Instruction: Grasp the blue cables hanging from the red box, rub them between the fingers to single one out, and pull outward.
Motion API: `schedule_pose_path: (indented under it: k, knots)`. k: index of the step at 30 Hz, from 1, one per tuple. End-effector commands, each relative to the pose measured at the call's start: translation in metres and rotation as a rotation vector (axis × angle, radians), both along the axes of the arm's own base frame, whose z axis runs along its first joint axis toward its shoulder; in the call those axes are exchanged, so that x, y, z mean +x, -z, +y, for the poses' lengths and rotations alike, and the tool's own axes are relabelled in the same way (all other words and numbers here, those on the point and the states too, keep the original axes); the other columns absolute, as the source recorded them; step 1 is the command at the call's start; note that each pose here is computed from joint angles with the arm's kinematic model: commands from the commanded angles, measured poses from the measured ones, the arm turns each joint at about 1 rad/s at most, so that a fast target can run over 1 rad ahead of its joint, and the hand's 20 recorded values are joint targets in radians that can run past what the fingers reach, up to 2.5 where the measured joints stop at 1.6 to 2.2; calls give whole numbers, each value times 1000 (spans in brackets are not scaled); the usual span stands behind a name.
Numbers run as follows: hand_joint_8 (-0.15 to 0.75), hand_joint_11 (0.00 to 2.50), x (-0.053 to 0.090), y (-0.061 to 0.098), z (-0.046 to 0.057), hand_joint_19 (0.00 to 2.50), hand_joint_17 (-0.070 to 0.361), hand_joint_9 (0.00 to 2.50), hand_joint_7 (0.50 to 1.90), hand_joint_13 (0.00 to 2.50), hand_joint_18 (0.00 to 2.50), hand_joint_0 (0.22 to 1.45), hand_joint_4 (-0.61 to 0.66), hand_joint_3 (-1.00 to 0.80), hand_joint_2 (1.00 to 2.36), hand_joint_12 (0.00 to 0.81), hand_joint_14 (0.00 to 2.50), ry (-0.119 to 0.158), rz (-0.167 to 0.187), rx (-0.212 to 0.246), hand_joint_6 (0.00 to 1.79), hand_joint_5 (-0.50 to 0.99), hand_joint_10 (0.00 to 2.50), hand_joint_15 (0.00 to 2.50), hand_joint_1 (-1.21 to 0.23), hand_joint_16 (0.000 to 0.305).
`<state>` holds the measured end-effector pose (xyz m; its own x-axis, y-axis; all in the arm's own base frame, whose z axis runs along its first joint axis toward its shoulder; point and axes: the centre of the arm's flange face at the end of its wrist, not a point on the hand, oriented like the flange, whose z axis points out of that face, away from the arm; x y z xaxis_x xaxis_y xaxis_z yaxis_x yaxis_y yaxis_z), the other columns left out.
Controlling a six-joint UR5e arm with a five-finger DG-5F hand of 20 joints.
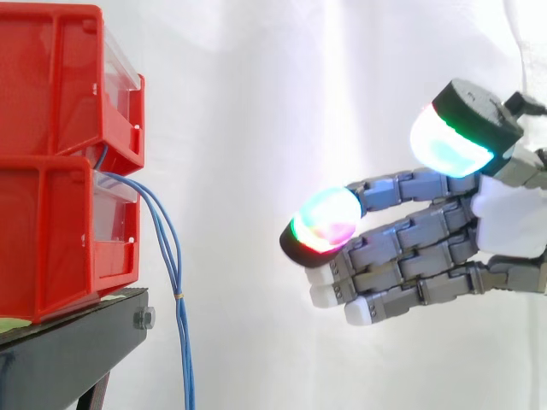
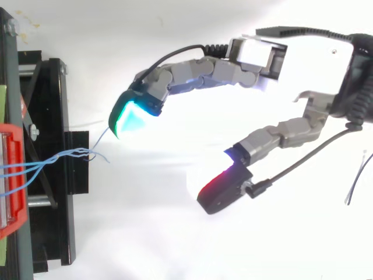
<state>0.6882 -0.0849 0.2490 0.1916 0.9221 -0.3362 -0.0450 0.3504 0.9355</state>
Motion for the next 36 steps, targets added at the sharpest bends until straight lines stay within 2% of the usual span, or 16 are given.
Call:
schedule_pose_path:
  k: [1,3,5,7,8,9,13,15,16,18,22,29,34,36]
  knots:
    - [253,118,3,21,0,314,117,461,826,246,154,467,257,-500,1000,374,8,33,34,-59,502,-179,4,236,-625,52]
    - [252,115,6,31,0,312,117,463,827,258,165,467,258,-500,1000,375,9,54,38,-69,502,-178,4,242,-625,52]
    - [254,119,23,53,0,319,117,465,849,259,172,466,266,-500,1000,375,8,83,28,-60,503,-176,5,239,-629,52]
    - [254,113,31,55,1,319,117,467,871,265,174,467,274,-500,1000,374,8,81,24,-54,503,-172,3,240,-630,52]
    - [254,114,37,63,2,317,117,470,877,266,181,467,276,-500,1000,374,9,80,31,-48,502,-171,4,245,-630,52]
    - [256,129,45,64,1,321,117,474,885,269,183,467,277,-500,1000,374,9,81,28,-38,503,-170,4,246,-631,52]
    - [257,125,56,63,4,326,116,478,898,285,202,468,283,-500,1000,375,9,82,25,-30,502,-167,4,248,-634,51]
    - [256,122,61,66,4,325,116,478,899,285,203,469,284,-500,1000,375,8,83,32,-33,502,-166,4,246,-635,51]
    - [257,122,69,74,4,332,116,478,903,291,204,470,280,-500,1000,374,9,83,49,-41,503,-166,4,254,-635,51]
    - [257,123,77,79,6,332,116,482,903,295,206,469,284,-500,1000,373,9,81,62,-41,503,-165,4,260,-636,51]
    - [259,126,85,78,8,337,115,488,910,303,215,470,287,-500,1000,373,9,80,57,-41,503,-164,4,261,-636,51]
    - [260,130,86,77,16,345,114,497,949,324,231,479,286,-496,1000,368,9,72,52,-51,503,-155,4,267,-639,51]
    - [265,146,89,75,31,360,110,526,1026,343,253,488,294,-477,1001,366,11,54,32,-43,503,-139,5,275,-646,49]
    - [264,149,94,68,37,360,109,542,1051,355,264,494,294,-471,1002,365,10,45,5,-26,502,-133,5,276,-650,48]
